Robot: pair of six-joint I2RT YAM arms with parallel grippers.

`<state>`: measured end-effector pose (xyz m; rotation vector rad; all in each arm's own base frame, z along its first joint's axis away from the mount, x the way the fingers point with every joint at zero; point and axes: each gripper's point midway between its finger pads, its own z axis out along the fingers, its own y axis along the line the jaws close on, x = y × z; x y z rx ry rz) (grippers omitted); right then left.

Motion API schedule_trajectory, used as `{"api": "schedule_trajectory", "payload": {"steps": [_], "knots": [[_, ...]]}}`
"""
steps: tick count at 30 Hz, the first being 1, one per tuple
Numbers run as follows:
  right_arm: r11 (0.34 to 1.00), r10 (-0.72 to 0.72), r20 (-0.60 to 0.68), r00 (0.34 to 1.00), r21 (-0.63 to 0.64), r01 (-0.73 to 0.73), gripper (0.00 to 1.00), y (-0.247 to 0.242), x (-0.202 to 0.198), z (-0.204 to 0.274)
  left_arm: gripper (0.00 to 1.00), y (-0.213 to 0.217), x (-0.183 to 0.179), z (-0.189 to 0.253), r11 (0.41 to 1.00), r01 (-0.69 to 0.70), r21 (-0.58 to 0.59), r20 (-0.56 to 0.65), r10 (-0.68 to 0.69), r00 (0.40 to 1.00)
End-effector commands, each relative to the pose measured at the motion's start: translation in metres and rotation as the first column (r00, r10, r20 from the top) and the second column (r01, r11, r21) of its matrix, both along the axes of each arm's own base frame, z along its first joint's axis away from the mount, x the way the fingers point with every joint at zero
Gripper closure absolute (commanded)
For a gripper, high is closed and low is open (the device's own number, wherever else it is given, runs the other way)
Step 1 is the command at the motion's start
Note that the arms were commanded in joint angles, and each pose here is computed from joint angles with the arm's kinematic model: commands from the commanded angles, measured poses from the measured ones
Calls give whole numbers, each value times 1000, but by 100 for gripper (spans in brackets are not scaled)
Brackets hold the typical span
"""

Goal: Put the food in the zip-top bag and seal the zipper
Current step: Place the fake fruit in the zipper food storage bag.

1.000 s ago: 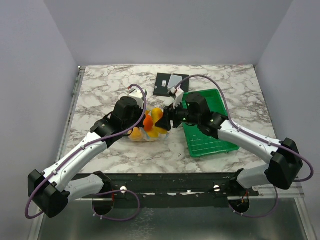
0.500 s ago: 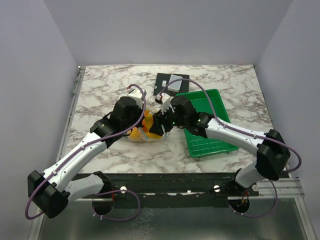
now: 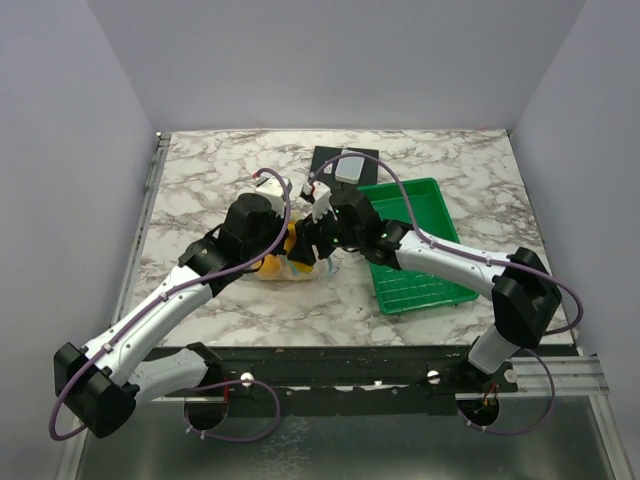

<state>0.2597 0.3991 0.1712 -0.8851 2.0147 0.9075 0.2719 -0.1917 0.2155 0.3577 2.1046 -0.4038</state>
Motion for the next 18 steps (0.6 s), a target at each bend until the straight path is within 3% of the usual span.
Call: {"api": "schedule_trajectory", "payload": {"steps": [1,18], "knots": [[994,22,13,1000,111,-23,83,25,1,19,100,-7,-4,13,998,41,-40,26,-40,999],[975,-60,20,998,213,55,77,41,8,15,100,-6,-10,37,993,66,-96,99,-56,993]]}}
